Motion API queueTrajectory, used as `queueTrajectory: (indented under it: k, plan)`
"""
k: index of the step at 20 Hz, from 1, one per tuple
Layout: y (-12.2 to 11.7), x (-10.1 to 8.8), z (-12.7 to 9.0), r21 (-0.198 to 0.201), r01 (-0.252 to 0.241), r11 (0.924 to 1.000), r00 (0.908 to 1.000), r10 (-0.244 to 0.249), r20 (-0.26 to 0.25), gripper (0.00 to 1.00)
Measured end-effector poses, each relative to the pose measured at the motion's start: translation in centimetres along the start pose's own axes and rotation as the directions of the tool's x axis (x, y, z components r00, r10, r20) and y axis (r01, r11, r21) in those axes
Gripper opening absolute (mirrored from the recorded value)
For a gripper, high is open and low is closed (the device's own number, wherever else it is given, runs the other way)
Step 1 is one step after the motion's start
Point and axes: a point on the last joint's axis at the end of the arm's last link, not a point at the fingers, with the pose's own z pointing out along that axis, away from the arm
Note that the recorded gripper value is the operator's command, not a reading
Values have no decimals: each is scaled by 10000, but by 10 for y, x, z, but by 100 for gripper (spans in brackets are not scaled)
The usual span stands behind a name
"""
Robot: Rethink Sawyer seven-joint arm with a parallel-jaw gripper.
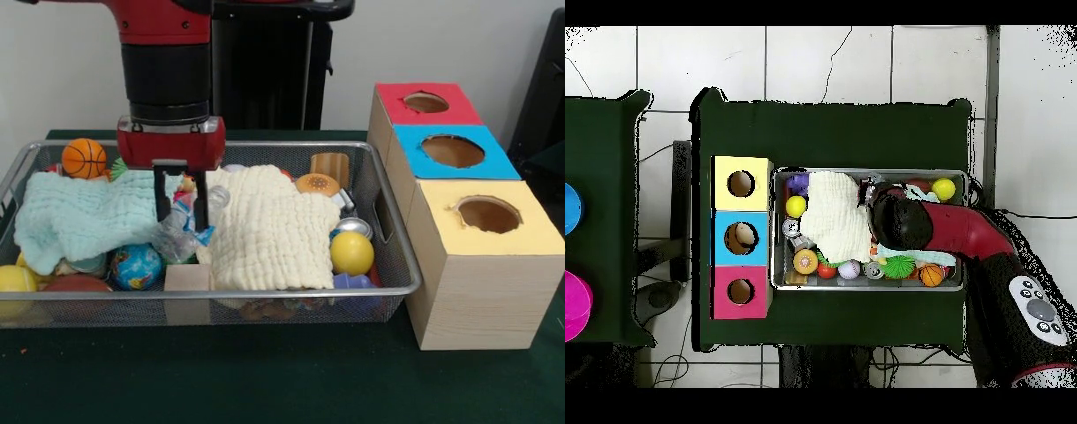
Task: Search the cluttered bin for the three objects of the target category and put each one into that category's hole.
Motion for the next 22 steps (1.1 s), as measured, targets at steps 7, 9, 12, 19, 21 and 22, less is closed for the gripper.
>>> queueTrajectory:
  k: [7,9,12,19,21,22]
  plan:
    - [30,17,-2,-878,-406,9953,9935,308,-1099,0]
    - [40,23,-4,-1113,-472,9927,9881,301,-1511,0]
    - [57,33,-8,-1487,-585,9871,9758,251,-2173,0]
    - [77,47,-18,-1832,-647,9809,9608,117,-2769,0]
    - [79,48,-22,-1821,-614,9814,9609,87,-2769,0]
    - [81,48,-24,-1808,-568,9819,9611,48,-2762,0]
